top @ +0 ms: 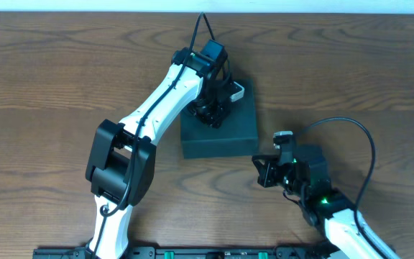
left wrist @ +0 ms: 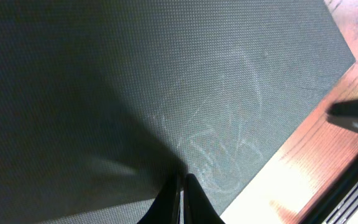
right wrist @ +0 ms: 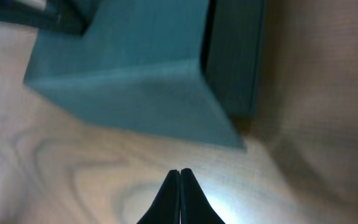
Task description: Pack container
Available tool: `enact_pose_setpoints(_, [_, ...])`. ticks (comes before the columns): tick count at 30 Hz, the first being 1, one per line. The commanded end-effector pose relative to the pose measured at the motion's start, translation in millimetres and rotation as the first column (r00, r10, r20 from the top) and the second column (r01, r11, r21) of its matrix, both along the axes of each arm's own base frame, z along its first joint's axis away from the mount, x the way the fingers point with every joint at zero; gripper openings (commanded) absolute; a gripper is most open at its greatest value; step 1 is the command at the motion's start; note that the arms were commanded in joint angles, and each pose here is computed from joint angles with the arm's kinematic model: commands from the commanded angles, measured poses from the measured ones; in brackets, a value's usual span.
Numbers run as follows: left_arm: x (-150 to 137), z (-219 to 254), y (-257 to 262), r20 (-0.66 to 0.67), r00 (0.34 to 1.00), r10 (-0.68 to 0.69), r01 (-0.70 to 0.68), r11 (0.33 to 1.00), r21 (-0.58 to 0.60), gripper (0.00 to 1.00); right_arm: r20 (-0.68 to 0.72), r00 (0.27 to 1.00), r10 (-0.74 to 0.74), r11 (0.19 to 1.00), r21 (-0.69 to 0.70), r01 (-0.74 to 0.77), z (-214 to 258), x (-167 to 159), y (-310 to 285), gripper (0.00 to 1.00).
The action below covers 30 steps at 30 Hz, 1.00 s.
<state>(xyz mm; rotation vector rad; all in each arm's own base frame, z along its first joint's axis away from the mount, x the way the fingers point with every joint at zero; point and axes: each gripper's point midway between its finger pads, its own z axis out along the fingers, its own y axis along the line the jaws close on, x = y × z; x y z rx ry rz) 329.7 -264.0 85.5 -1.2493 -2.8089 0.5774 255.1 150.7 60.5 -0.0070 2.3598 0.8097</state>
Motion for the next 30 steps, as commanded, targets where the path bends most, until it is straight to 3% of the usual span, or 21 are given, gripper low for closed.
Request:
enact_pose_setpoints(1, [-8,-16,5,-0.022,0.999,-0.028,0.029,0.998,0.050,0.06,-0.035,0.997,-0.067,0.998,-0.009,0.067,-15,9,-4,0.02])
enact_pose_setpoints(14, [-8,-16,5,-0.022,0.999,-0.028,0.029,0.998,0.050,0.06,-0.032,0.998,-0.046,0.994,0.095,0.048,-26,28,18,0.02])
enact_pose_setpoints(21, [-8,-10,5,-0.014,1.000,-0.012,0.013,0.999,0.047,0.06,-0.040,0.991,0.129,0.968,0.224,-0.117,-5,9,45,0.02])
enact_pose_setpoints(26, [-2,40,11,0.094,0.994,0.048,-0.049,0.999,0.009,0.06,-0.038,0.987,0.155,0.961,0.238,-0.141,15,-6,44,0.02])
enact_pose_setpoints(30, [-9,105,22,0.231,0.968,0.093,-0.082,0.995,-0.056,0.06,0.015,0.990,0.142,0.961,0.238,-0.142,48,-13,39,0.02])
